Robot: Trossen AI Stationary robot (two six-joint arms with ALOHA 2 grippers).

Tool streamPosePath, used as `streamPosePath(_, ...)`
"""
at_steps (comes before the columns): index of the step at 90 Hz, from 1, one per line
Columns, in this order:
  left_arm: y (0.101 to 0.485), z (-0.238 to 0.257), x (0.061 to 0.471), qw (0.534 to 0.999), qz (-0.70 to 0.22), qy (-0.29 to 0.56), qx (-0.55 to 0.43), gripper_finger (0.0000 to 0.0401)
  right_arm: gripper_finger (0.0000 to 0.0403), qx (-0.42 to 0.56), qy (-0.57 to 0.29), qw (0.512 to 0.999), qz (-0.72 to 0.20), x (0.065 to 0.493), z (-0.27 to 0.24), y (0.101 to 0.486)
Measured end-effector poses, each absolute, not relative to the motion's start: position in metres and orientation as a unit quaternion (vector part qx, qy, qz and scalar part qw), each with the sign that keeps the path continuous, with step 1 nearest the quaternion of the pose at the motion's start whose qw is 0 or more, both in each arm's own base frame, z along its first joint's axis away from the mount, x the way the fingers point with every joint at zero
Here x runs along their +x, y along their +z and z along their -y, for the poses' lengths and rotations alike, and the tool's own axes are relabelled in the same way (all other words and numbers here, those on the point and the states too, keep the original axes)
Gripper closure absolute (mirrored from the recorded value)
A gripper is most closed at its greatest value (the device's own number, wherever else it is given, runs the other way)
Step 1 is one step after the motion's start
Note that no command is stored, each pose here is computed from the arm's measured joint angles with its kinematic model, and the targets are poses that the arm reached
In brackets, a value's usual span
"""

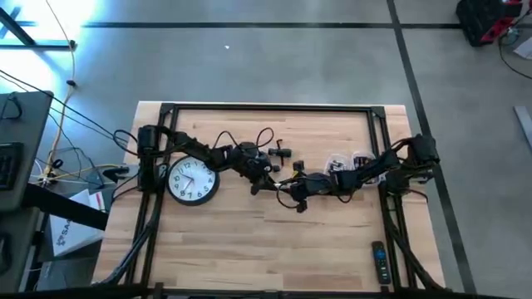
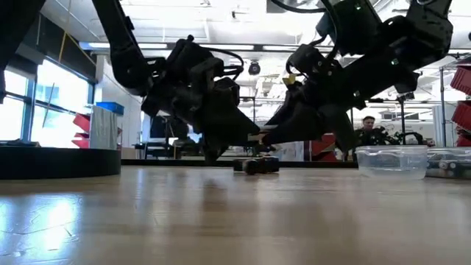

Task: Insert battery
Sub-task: Insert the silver battery into the white battery case

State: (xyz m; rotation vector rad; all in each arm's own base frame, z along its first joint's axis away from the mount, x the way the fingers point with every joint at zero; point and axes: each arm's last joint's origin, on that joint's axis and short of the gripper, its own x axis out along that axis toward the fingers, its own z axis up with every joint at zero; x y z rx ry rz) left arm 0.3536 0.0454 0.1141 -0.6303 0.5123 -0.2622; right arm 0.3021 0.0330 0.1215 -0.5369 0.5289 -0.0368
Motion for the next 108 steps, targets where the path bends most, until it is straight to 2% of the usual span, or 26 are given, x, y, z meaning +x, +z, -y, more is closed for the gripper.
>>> streamPosePath(25,0.120,-0.045,0.355,0.925,-0.218,-0.158,-0.269,0.0257,0.0331,-0.248,-0.021,0.935,-0.253,0.303,-0.033,0.123)
streamPosePath(38,0.135,-0.050,0.350,0.937,-0.200,-0.168,-0.232,0.0232,0.0331,-0.229,-0.035,0.943,-0.238,0.304,-0.033,0.126)
streamPosePath(51,0.159,-0.047,0.334,0.973,-0.148,-0.138,-0.108,0.0229,0.0331,-0.193,-0.057,0.952,-0.231,0.305,-0.032,0.129)
streamPosePath(57,0.181,-0.041,0.323,0.990,-0.088,-0.103,-0.029,0.0229,0.0331,-0.180,-0.059,0.947,-0.258,0.301,-0.031,0.122)
streamPosePath(63,0.188,-0.032,0.311,0.995,-0.075,-0.061,0.031,0.0229,0.0331,-0.156,-0.067,0.953,-0.253,0.302,-0.028,0.123)
streamPosePath(83,0.178,0.002,0.289,0.980,-0.104,0.035,0.167,0.0229,0.0331,-0.052,-0.073,0.967,-0.238,0.305,-0.009,0.127)
streamPosePath(91,0.160,0.010,0.289,0.971,-0.149,0.034,0.183,0.0229,0.0331,-0.011,-0.067,0.970,-0.234,0.305,-0.002,0.128)
streamPosePath(100,0.156,0.015,0.295,0.969,-0.143,0.037,0.196,0.0229,0.0331,0.020,-0.056,0.971,-0.232,0.306,0.004,0.128)
streamPosePath(108,0.138,0.014,0.297,0.960,-0.173,0.038,0.217,0.0229,0.0331,0.054,-0.037,0.972,-0.225,0.306,0.007,0.129)
